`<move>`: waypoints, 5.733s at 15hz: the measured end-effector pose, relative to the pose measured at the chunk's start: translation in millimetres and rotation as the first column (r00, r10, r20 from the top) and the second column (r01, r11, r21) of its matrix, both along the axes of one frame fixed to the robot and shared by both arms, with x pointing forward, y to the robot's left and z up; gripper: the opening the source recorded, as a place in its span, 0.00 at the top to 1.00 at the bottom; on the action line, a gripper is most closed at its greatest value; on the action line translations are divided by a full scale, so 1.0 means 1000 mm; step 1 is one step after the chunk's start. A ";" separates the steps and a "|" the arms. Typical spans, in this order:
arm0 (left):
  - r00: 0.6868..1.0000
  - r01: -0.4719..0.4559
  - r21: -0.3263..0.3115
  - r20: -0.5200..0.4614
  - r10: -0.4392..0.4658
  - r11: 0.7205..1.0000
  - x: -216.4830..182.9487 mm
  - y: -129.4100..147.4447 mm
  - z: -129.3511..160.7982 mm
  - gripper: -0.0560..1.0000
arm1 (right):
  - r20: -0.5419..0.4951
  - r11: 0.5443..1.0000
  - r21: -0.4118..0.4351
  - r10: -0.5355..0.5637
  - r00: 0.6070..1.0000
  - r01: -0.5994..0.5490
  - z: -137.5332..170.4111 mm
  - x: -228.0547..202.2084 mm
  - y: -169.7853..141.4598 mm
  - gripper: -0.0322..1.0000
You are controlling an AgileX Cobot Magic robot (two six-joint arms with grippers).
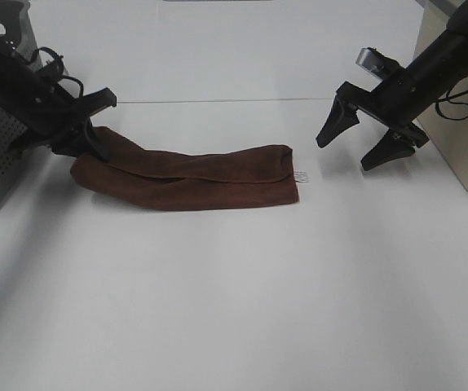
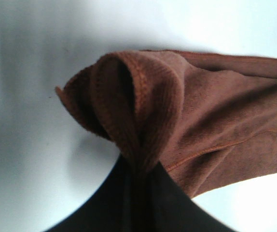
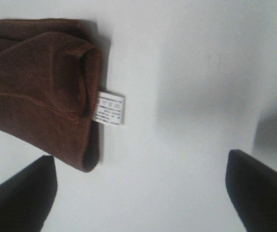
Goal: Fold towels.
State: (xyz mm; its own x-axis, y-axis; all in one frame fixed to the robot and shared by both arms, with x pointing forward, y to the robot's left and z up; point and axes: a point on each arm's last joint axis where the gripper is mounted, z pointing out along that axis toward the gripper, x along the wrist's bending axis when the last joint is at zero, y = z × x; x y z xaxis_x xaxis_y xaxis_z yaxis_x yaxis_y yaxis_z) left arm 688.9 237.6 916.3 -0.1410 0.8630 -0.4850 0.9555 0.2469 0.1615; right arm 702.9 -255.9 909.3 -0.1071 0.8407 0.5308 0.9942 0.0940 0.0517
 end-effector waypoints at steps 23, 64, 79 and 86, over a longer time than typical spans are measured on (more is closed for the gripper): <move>0.985 0.026 -0.332 0.170 0.033 0.943 0.005 -0.185 0.010 0.26 | 0.001 0.999 0.035 -0.017 1.000 0.017 0.002 0.001 0.003 0.12; 0.901 0.046 0.393 0.381 -0.208 0.918 -0.149 0.006 0.286 0.25 | 0.439 0.970 -0.241 0.076 0.895 0.036 0.257 -0.130 0.025 0.14; 0.840 0.033 0.410 0.483 -0.248 0.912 -0.431 0.054 0.146 0.25 | 0.404 0.918 -0.386 0.085 0.911 0.086 0.124 -0.397 -0.024 0.14; 0.649 0.105 0.418 0.659 -0.381 0.902 -0.448 0.046 0.140 0.25 | 0.681 0.932 -0.313 0.085 0.727 0.185 0.136 -0.439 -0.029 0.14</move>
State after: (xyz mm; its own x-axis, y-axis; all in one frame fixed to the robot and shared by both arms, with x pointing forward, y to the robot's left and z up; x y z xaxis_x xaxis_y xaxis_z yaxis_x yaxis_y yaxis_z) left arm 240.7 283.6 1056.8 0.3645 0.9305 -0.0354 0.5242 -0.1736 0.8337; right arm 263.8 -285.0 1044.9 -0.2734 0.9618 0.0153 0.7063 0.1900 0.6820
